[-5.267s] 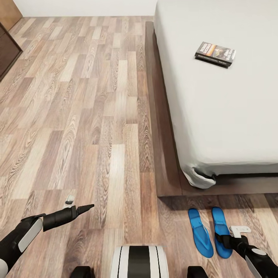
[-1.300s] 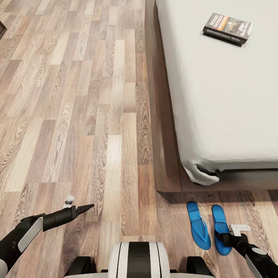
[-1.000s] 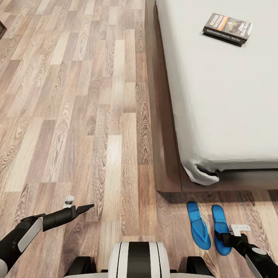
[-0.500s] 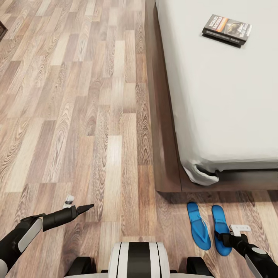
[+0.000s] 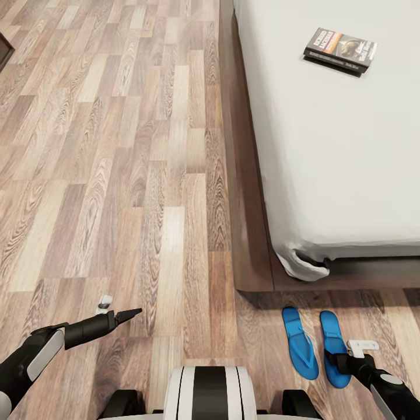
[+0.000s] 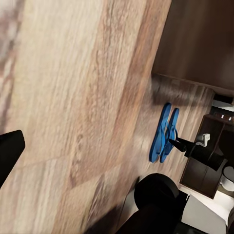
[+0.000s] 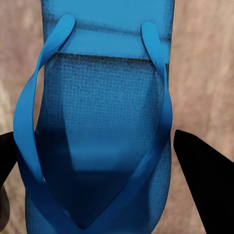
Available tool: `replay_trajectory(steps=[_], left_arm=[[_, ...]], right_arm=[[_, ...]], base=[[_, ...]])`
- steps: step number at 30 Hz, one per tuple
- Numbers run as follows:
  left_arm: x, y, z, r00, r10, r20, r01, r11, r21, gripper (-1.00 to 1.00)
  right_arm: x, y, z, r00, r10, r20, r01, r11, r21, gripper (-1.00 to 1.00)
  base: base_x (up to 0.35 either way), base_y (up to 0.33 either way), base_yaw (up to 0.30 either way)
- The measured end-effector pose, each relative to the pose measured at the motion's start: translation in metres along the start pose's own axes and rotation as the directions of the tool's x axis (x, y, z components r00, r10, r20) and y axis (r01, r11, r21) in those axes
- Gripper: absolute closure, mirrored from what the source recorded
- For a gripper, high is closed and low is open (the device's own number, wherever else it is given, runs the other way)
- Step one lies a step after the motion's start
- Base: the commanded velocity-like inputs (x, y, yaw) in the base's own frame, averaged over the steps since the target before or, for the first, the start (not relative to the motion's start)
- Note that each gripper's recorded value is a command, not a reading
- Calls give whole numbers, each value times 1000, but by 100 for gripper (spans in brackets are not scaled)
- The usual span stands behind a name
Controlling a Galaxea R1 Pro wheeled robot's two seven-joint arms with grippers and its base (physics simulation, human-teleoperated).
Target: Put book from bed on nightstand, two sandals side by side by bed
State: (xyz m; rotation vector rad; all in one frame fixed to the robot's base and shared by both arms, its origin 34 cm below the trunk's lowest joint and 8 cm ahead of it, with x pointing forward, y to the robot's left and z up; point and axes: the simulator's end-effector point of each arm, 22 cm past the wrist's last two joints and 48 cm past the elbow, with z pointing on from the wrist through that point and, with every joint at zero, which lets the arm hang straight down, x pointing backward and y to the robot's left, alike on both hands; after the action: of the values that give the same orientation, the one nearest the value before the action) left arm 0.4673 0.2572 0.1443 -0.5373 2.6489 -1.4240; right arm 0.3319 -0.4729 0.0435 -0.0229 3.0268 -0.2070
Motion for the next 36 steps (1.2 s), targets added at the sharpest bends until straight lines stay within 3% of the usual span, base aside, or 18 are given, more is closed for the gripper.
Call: replay_trajectory(steps=[5, 6, 25, 36], left_arm=[[0, 0, 0, 1000, 0, 0, 0, 1000, 0, -100], [0, 0, 0, 1000, 0, 0, 0, 1000, 0, -100], [0, 0, -1, 1000, 0, 0, 0, 1000, -1, -100], [-13, -19, -7, 999, 35, 23, -36, 999, 15, -100]], right_arm=[[0, 0, 0, 1000, 0, 0, 0, 1000, 0, 100], [0, 0, 0, 1000, 0, 0, 0, 1000, 0, -100], [0, 0, 0, 1000, 0, 1, 0, 1000, 0, -100], [-24, -1, -11, 999, 8, 51, -8, 1000, -1, -100]], base=[[0, 0, 0], [0, 0, 0], [0, 0, 0], [0, 0, 0]])
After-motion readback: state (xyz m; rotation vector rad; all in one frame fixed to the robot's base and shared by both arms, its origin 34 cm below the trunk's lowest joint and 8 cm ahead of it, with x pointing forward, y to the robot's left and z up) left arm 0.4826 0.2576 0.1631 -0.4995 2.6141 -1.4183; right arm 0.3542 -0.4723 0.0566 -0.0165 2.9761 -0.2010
